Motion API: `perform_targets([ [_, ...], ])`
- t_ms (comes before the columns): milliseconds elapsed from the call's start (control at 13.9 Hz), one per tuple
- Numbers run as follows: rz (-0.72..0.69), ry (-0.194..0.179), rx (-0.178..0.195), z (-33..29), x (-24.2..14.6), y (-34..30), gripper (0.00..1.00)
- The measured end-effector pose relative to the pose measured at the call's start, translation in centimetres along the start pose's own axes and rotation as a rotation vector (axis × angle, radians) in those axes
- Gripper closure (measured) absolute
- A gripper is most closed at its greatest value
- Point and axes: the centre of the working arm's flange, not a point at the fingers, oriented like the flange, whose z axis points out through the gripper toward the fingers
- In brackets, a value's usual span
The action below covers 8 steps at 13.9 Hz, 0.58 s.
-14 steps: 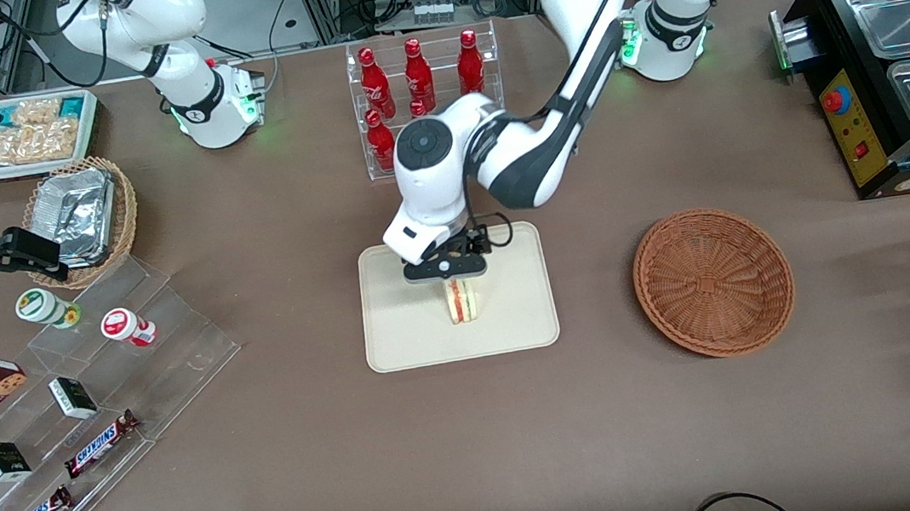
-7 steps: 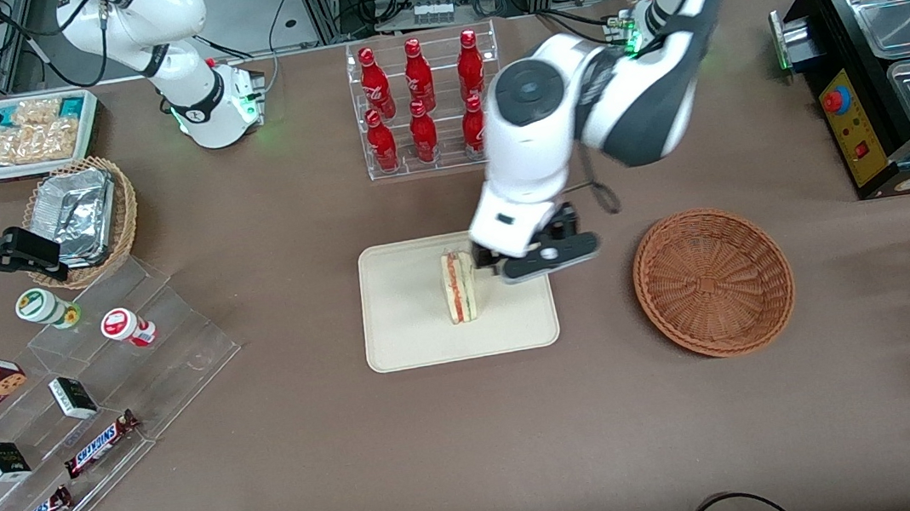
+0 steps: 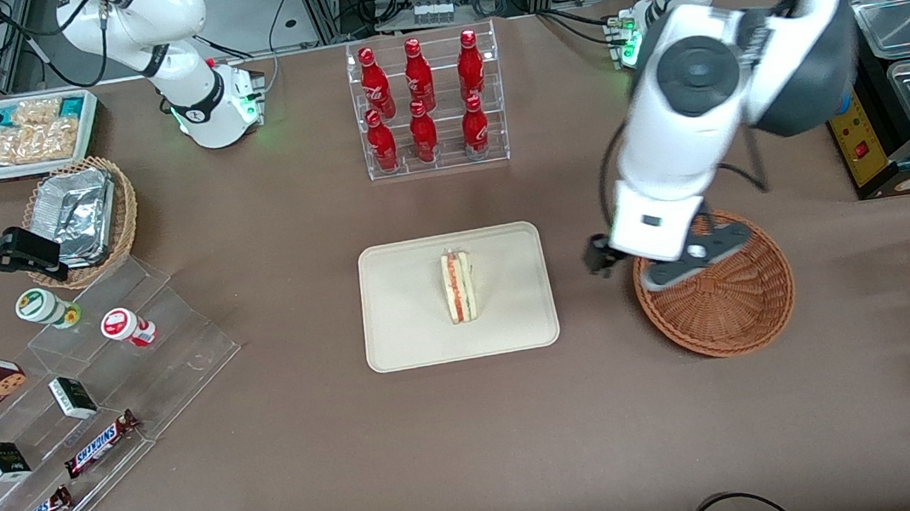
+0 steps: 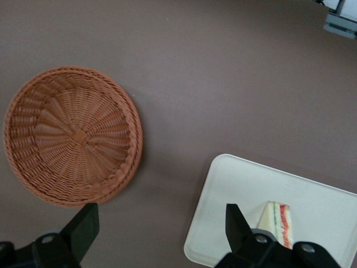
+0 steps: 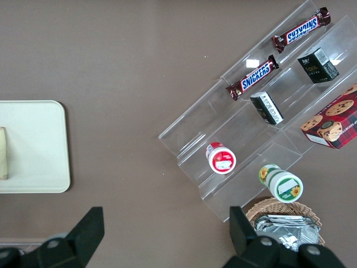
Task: Place sandwich from basket to tray
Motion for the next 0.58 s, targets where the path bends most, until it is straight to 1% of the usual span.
perform_targets([
  [144,0.008,-0.008,0.002,-0.4,1.6,-2.7,0.00],
  [360,0.057,-0.051,0.003,-2.0,3.2,-7.0,0.00],
  [576,0.114,-0.086,-0.016,-4.3,5.0,-12.7,0.00],
])
